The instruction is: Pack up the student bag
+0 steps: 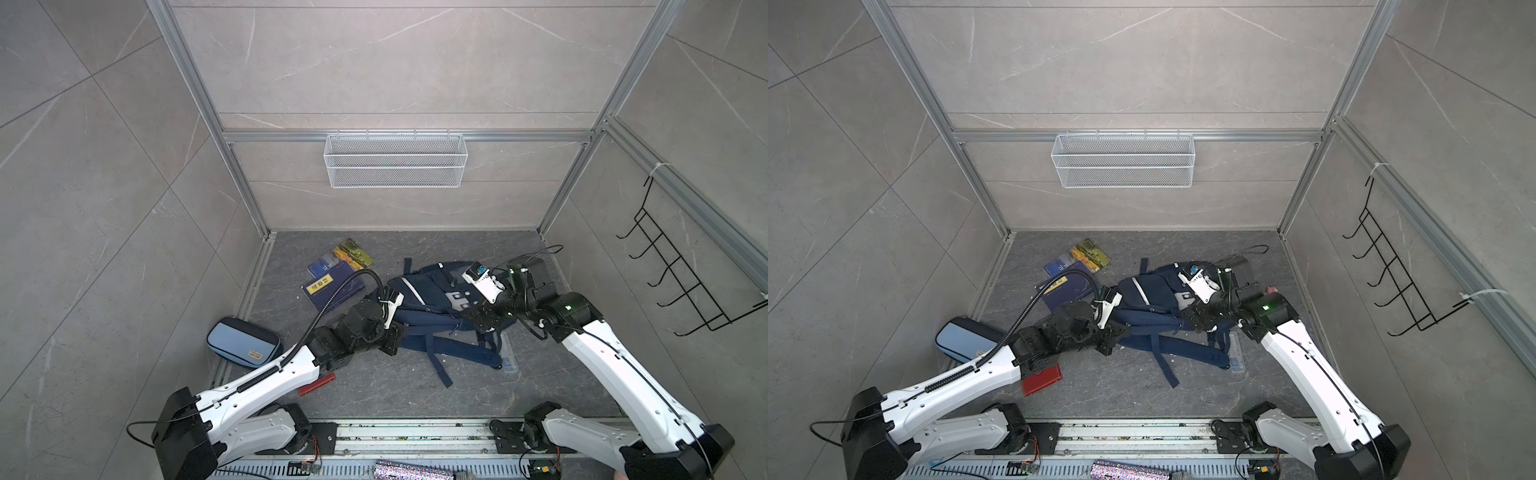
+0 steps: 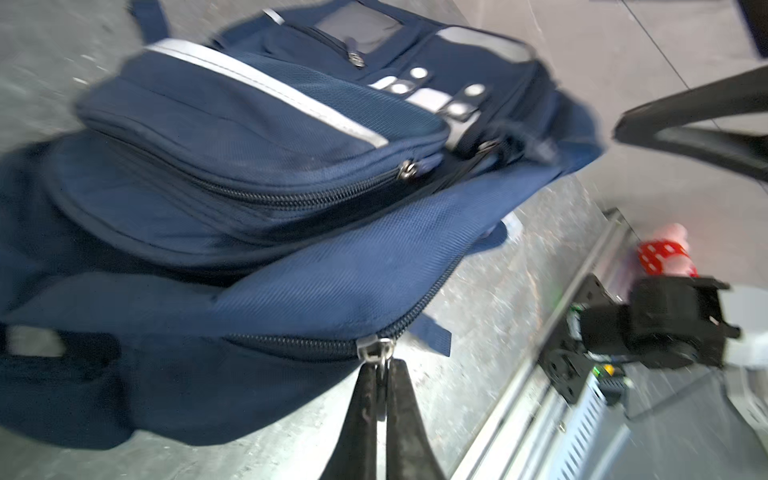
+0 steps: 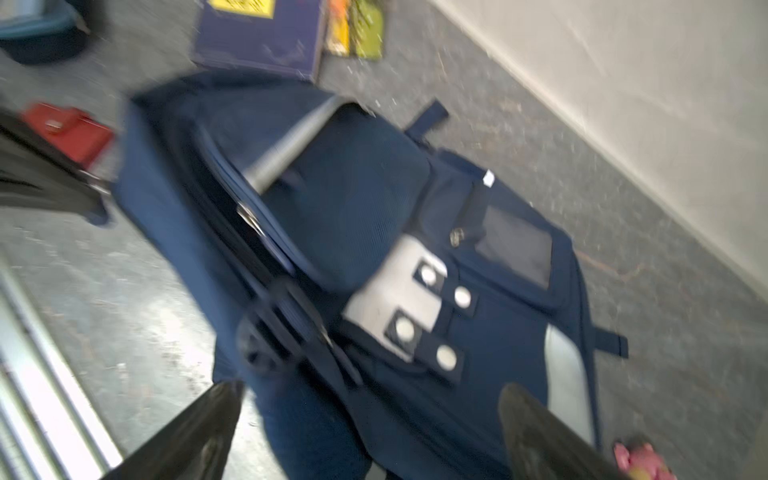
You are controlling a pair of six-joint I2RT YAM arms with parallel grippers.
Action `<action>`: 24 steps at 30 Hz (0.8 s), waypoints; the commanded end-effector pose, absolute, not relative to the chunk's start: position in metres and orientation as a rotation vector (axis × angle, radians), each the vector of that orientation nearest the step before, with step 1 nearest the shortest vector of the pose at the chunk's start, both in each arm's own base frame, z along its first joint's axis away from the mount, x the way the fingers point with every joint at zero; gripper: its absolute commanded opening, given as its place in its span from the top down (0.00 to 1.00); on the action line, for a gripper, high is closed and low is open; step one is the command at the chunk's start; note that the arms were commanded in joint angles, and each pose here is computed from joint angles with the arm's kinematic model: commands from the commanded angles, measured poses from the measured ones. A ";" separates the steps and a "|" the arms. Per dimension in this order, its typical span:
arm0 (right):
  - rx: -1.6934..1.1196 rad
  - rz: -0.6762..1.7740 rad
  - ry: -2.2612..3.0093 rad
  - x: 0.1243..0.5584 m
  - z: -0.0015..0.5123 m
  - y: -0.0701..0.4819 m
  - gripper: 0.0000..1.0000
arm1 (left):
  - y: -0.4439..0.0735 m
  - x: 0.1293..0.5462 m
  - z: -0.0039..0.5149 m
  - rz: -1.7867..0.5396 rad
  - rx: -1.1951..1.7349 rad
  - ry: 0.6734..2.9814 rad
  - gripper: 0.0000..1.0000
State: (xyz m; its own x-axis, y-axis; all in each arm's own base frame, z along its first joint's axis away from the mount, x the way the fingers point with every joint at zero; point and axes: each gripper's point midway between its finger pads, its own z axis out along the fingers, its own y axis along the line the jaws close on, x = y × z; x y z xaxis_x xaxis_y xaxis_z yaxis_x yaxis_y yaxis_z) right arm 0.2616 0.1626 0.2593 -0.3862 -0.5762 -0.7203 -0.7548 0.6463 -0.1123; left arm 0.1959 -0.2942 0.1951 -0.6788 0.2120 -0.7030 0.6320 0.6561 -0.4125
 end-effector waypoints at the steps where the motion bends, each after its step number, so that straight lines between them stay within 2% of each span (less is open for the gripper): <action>1: -1.125 0.494 2.043 0.231 0.284 0.188 0.00 | -0.322 0.185 0.249 -1.063 0.754 2.080 1.00; 8: -1.274 0.656 2.044 0.205 0.262 0.239 0.01 | -0.337 0.177 0.257 -1.123 0.808 2.072 1.00; 16: -1.300 0.564 2.065 0.229 0.215 0.259 0.05 | -0.335 0.177 0.258 -1.108 0.798 2.076 1.00; 22: -1.336 0.477 2.089 0.242 0.191 0.258 0.24 | -0.332 0.176 0.256 -1.103 0.792 2.080 1.00; 24: -1.335 0.472 2.087 0.244 0.191 0.259 0.37 | -0.330 0.176 0.254 -1.092 0.784 2.090 1.00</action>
